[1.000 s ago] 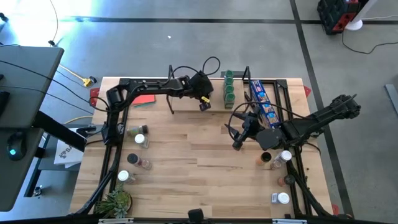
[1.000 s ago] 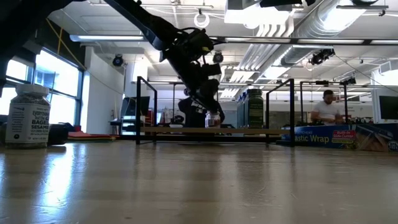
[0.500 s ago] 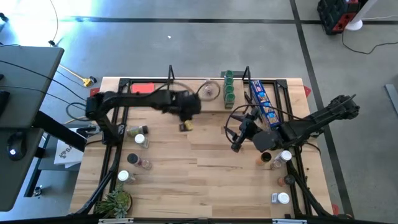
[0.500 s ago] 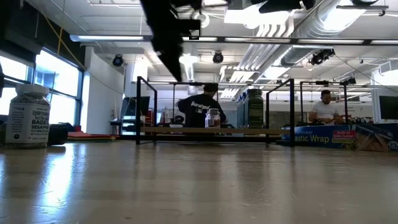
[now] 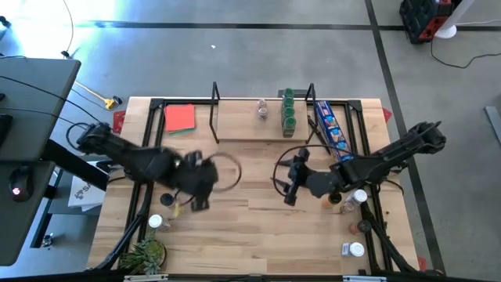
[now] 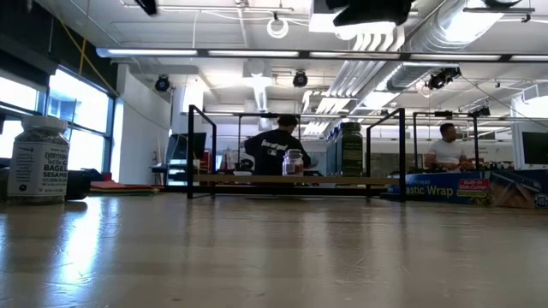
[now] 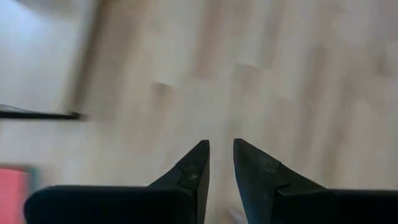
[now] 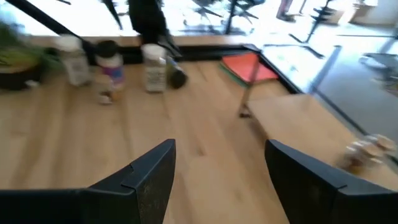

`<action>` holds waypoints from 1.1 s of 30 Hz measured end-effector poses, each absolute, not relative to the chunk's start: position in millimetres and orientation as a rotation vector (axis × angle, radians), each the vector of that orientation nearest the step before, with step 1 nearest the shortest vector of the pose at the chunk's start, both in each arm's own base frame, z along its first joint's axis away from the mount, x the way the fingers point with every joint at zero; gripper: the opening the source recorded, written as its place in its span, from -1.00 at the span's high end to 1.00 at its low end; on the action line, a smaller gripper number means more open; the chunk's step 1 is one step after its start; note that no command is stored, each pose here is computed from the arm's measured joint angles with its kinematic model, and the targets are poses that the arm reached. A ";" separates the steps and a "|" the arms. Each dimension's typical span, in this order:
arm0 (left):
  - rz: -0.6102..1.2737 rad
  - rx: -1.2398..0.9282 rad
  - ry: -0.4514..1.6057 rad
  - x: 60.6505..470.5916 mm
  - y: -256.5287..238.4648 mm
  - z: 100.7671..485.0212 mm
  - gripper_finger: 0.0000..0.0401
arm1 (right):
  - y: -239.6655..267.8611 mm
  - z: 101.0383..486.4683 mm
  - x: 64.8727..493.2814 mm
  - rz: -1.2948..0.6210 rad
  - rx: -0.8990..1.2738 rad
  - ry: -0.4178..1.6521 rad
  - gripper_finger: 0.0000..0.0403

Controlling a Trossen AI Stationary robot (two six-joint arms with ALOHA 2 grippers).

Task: Shelf spices
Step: Put the transparent seasoning bottle on the shelf aligned with the other transparent seasoning bottle

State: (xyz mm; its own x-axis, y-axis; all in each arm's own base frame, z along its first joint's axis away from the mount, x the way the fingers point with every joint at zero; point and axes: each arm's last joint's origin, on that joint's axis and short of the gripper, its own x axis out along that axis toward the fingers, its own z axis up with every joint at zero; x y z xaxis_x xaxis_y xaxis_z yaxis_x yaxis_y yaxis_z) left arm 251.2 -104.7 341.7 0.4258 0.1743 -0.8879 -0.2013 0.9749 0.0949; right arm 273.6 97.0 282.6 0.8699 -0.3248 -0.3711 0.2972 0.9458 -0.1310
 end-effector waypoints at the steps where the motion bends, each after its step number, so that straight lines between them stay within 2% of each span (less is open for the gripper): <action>1: 0.200 -0.043 1.120 247.6 -114.7 340.6 0.67 | 98.1 283.1 275.5 -0.307 -0.071 0.389 -0.20; 5: 0.059 0.000 1.204 234.7 -149.1 318.9 0.63 | 100.5 286.4 280.4 -0.284 -0.084 0.340 -0.20; 8: -0.013 0.042 1.319 223.7 -165.2 291.8 0.50 | 100.9 288.1 281.1 -0.280 -0.082 0.324 -0.20; 13: -0.025 0.115 1.479 211.0 -166.4 251.7 0.16 | 101.4 288.1 281.3 -0.260 -0.077 0.326 -0.20; 18: -0.002 0.105 1.586 208.4 -150.7 227.0 -0.25 | 102.3 288.0 281.3 -0.239 -0.074 0.328 -0.20; 21: -0.014 0.096 1.633 208.0 -141.5 214.9 -0.40 | 102.3 288.0 281.3 -0.239 -0.073 0.328 -0.20; 33: -0.061 0.133 1.670 207.4 -121.0 185.7 -0.45 | 102.1 288.0 281.2 -0.244 -0.094 0.330 -0.20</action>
State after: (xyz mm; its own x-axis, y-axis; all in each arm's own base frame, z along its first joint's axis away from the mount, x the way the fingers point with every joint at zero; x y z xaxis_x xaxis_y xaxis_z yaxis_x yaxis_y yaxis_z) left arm 207.4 -121.0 185.7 -0.0986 0.0512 -0.9938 0.1231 0.9916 0.0389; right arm 281.2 102.1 288.0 0.9171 -0.2519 -0.3089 0.2215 0.9664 -0.1306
